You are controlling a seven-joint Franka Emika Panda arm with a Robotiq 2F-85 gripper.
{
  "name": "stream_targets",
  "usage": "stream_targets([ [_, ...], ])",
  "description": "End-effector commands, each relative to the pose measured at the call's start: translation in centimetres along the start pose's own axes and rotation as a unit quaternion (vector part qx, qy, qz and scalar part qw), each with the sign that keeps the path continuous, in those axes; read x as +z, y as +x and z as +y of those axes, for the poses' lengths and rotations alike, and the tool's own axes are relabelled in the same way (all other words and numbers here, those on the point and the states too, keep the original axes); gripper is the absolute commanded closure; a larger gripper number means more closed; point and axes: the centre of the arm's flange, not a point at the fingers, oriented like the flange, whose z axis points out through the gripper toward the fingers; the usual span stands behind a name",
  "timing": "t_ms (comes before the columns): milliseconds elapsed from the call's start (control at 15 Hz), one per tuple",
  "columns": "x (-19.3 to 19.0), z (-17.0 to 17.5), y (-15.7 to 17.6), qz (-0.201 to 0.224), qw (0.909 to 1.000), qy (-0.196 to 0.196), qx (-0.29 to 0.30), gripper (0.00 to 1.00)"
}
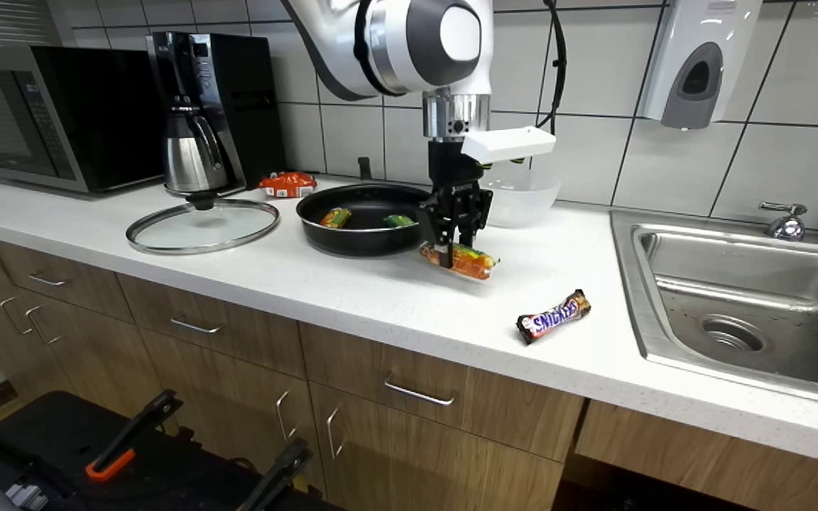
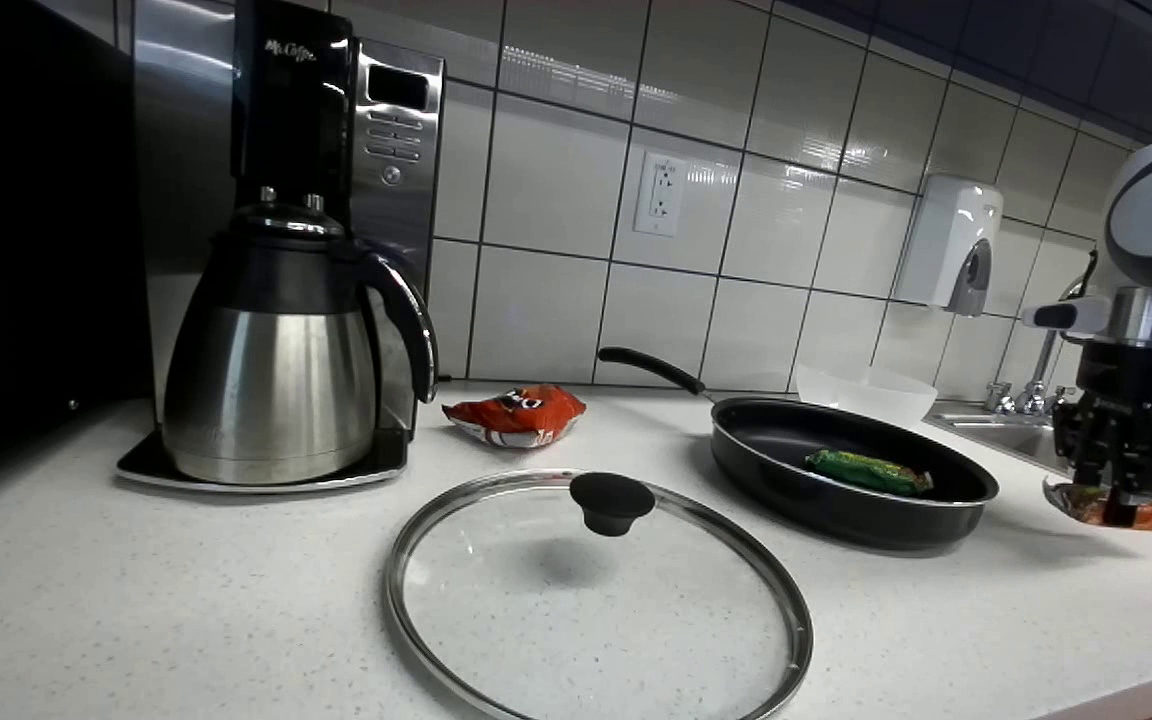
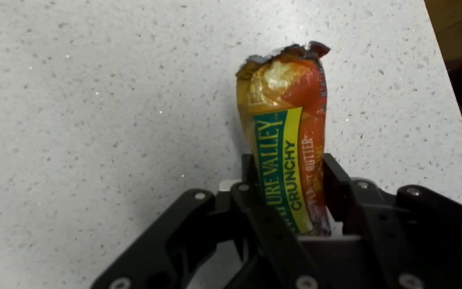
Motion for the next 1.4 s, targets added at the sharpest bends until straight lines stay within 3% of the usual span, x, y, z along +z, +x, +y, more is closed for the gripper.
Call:
stream_targets([
  [0, -2.8, -0.8, 0.8, -0.002, 0.9998, -0.012, -0.014, 0.84],
  [1333, -7.2, 2.2, 13.8, 0.0, 0.9994, -0.026, -0.024, 0.84],
])
